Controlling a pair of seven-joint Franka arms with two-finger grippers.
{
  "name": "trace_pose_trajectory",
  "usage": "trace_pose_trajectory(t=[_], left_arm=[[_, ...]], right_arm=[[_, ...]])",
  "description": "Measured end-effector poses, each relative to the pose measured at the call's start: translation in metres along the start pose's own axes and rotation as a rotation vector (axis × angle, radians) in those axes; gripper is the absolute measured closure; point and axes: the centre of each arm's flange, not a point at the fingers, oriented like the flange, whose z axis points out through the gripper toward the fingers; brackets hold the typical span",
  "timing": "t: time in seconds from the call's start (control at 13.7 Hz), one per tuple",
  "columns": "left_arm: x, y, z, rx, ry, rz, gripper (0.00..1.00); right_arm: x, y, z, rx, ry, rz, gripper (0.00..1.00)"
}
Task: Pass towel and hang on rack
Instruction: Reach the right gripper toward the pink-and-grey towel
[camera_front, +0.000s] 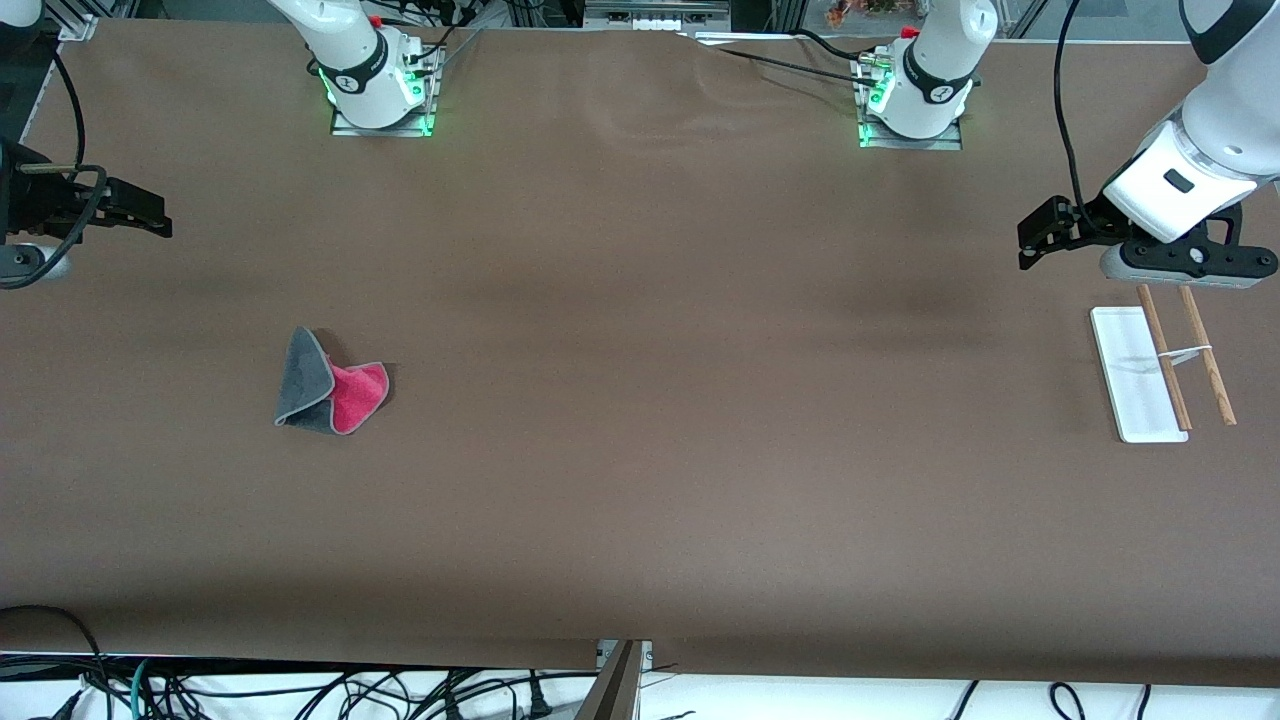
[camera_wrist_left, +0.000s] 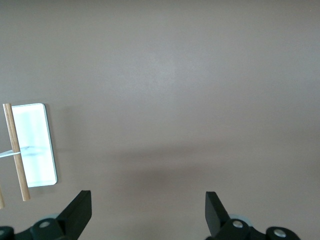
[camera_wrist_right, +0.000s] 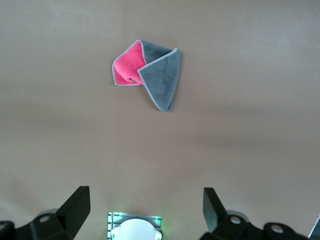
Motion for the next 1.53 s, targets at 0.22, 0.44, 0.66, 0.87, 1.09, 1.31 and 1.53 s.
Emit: trace_pose_trajectory(t=[0.22,0.44,0.66,0.87,1.09,1.31,1.53], left_arm=[[0.0,0.0,0.0,0.0,0.0,0.0,0.0],[0.0,0.0,0.0,0.0,0.0,0.0,0.0],[0.0,0.0,0.0,0.0,0.0,0.0,0.0],[0.0,0.0,0.0,0.0,0.0,0.0,0.0],[0.0,0.0,0.0,0.0,0.0,0.0,0.0],[0.0,0.0,0.0,0.0,-0.001,0.0,0.0],[0.0,0.0,0.0,0.0,-0.001,-0.001,0.0]], right_arm=[[0.0,0.0,0.0,0.0,0.0,0.0,0.0],[0.0,0.0,0.0,0.0,0.001,-0.001,0.0],[0.0,0.0,0.0,0.0,0.001,-0.001,0.0],[0.001,0.0,0.001,0.0,-0.001,-0.001,0.0],[0.001,0.0,0.001,0.0,-0.002,-0.001,0.0],[0.007,0.0,0.008,0.001,-0.009,-0.003,0.0],[0.031,-0.004,0.035,0.004,-0.033,-0.015,0.0]])
